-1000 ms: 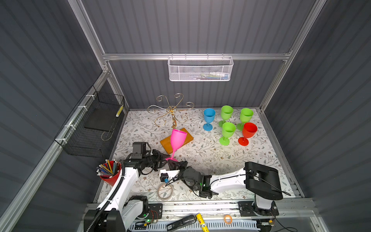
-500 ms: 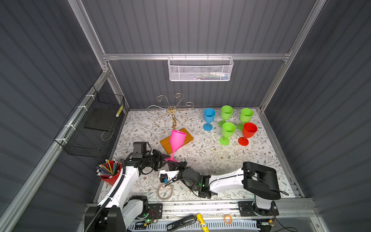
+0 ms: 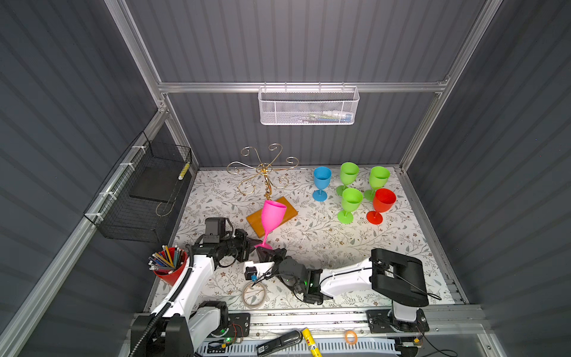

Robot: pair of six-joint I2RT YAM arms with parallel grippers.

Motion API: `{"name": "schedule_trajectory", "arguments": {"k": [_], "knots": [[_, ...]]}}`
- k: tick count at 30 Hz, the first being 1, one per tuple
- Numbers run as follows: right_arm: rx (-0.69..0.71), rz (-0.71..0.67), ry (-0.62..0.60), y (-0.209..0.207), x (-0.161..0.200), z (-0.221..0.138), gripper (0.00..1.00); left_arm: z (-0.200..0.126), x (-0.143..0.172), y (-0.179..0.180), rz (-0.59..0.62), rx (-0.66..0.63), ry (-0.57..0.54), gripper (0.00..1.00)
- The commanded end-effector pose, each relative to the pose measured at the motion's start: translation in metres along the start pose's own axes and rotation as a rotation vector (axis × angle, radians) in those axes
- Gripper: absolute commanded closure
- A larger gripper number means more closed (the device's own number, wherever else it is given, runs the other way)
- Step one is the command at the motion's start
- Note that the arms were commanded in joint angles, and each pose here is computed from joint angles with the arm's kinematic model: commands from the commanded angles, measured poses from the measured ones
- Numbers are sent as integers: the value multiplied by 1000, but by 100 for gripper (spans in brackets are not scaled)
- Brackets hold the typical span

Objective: Take the wine glass off the wine glass rack
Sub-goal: Pick up the wine glass from the wine glass rack.

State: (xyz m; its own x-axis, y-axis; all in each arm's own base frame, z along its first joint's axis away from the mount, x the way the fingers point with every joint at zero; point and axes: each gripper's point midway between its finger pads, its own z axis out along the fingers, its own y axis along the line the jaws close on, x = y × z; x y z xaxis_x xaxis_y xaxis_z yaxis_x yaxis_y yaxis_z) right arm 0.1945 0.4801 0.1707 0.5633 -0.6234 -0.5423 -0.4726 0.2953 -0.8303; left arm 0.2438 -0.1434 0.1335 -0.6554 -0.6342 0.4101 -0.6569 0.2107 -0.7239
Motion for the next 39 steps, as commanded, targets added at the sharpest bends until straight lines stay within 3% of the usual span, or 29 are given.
{"name": "schedule_trajectory", "arguments": {"k": [1,7,9,12,14,16,23,29,39], "knots": [[10,30,-21,-7,-8,3,100,1,4,-3,21,-2,22,100],[5,49,-14,-9,-6,3,98,2,3,0,11,-12,20,100],[-2,52,-13,-9,-6,1,86,2,3,0,12,-15,17,100],[-12,77,-25,-13,-7,-7,50,2,1,2,18,-23,9,100],[-14,107,-13,-18,-5,-12,36,4,-1,3,30,-30,9,100],[-24,130,-4,-20,-1,-20,28,5,-3,3,58,-33,9,100],[-90,265,90,-29,23,-50,23,12,-11,3,187,-20,1,100],[-173,526,179,-63,49,-80,22,19,-13,-3,312,32,28,100],[-296,967,227,-133,53,-121,25,24,-11,-23,502,144,49,100]]}}
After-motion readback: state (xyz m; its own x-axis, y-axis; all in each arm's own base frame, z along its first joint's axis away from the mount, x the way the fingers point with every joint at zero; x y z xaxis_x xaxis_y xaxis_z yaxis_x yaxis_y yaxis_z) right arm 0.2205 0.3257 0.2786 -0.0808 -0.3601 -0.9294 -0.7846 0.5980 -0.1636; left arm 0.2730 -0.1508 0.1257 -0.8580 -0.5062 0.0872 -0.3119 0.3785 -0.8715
